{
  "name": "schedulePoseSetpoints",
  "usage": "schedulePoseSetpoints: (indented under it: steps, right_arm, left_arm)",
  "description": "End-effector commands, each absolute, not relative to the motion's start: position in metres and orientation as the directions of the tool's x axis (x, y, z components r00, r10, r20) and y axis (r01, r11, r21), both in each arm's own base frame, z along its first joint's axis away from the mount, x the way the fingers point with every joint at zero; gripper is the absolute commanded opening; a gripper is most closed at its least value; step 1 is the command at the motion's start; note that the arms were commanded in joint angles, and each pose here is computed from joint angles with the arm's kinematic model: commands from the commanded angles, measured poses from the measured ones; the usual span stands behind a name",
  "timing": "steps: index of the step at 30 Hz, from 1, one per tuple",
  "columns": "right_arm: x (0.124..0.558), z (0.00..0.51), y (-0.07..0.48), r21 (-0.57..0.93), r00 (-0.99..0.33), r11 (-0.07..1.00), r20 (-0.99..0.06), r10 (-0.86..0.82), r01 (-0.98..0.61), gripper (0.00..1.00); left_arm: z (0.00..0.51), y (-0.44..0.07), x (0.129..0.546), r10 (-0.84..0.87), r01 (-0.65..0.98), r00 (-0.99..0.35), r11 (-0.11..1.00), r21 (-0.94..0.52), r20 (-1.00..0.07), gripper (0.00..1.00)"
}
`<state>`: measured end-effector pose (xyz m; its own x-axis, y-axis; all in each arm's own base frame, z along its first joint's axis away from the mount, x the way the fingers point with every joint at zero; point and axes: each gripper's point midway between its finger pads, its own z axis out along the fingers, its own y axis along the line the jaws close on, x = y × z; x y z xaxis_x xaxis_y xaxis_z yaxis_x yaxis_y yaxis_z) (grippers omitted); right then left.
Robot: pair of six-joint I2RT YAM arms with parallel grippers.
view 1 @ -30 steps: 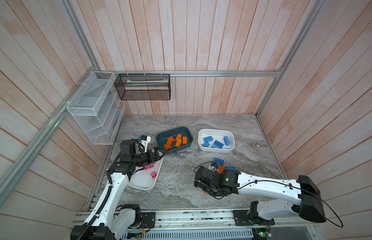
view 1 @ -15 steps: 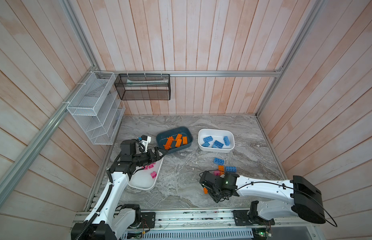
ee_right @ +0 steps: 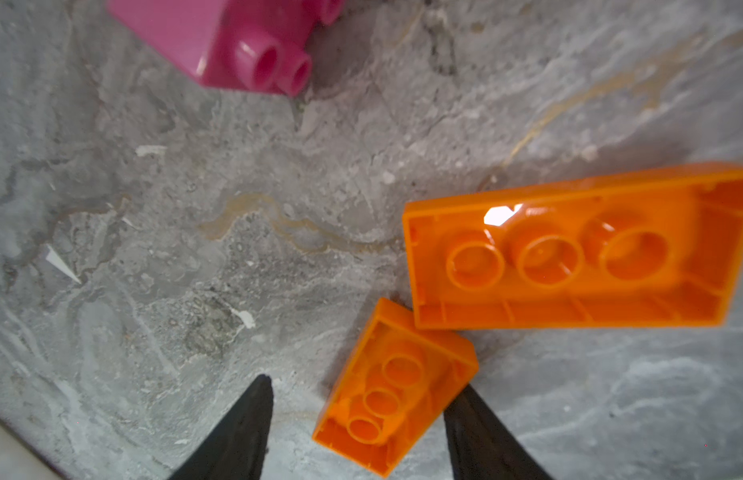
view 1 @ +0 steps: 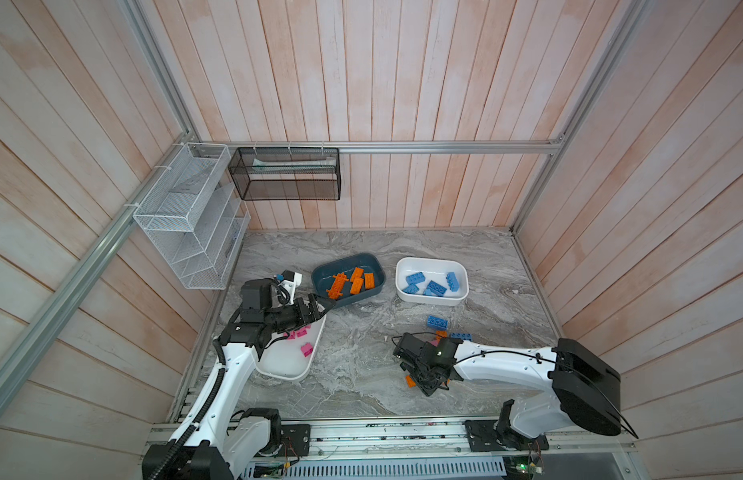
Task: Sort the legos into containers by color
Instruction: 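Move the right gripper back and grasp another orange 2x4 brick, then carry the orange brick with the right gripper into the teal bin, release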
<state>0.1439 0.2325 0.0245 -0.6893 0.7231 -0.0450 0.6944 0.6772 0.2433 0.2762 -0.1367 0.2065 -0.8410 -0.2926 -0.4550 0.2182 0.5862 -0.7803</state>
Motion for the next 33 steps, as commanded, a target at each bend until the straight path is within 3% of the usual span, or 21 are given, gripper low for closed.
schedulePoseSetpoints:
  steps: [1,11,16,21,26,30,33]
  right_arm:
    - [0.145,0.022,0.232,0.213,-0.705,0.698,-0.057,0.707,0.683,0.58]
    - [0.141,0.01,0.225,0.081,-0.762,0.769,-0.103,0.639,0.634,0.41]
    - [0.136,0.003,0.222,0.028,-0.801,0.806,-0.095,0.591,0.591,0.39]
    - [0.142,0.017,0.218,0.039,-0.821,0.829,-0.126,0.557,0.557,0.25]
    - [0.186,0.067,0.236,0.17,-0.844,0.879,-0.249,0.475,0.445,0.2]
    - [0.246,0.126,0.27,0.29,-0.831,0.931,-0.445,0.334,0.219,0.2]
    - [0.285,0.157,0.293,0.357,-0.812,0.93,-0.513,0.277,0.092,0.2]
  left_arm:
    - [0.209,-0.138,0.276,-0.277,0.251,-0.83,0.589,-0.768,-0.484,1.0]
    - [0.213,-0.138,0.275,-0.278,0.258,-0.824,0.591,-0.764,-0.494,1.0]
    - [0.213,-0.137,0.274,-0.277,0.259,-0.823,0.594,-0.762,-0.496,1.0]
    - [0.213,-0.136,0.274,-0.279,0.256,-0.82,0.601,-0.757,-0.499,1.0]
    - [0.217,-0.127,0.279,-0.291,0.244,-0.805,0.63,-0.737,-0.516,1.0]
    - [0.225,-0.119,0.284,-0.309,0.237,-0.793,0.637,-0.733,-0.525,1.0]
    - [0.229,-0.119,0.285,-0.307,0.241,-0.792,0.637,-0.732,-0.528,1.0]
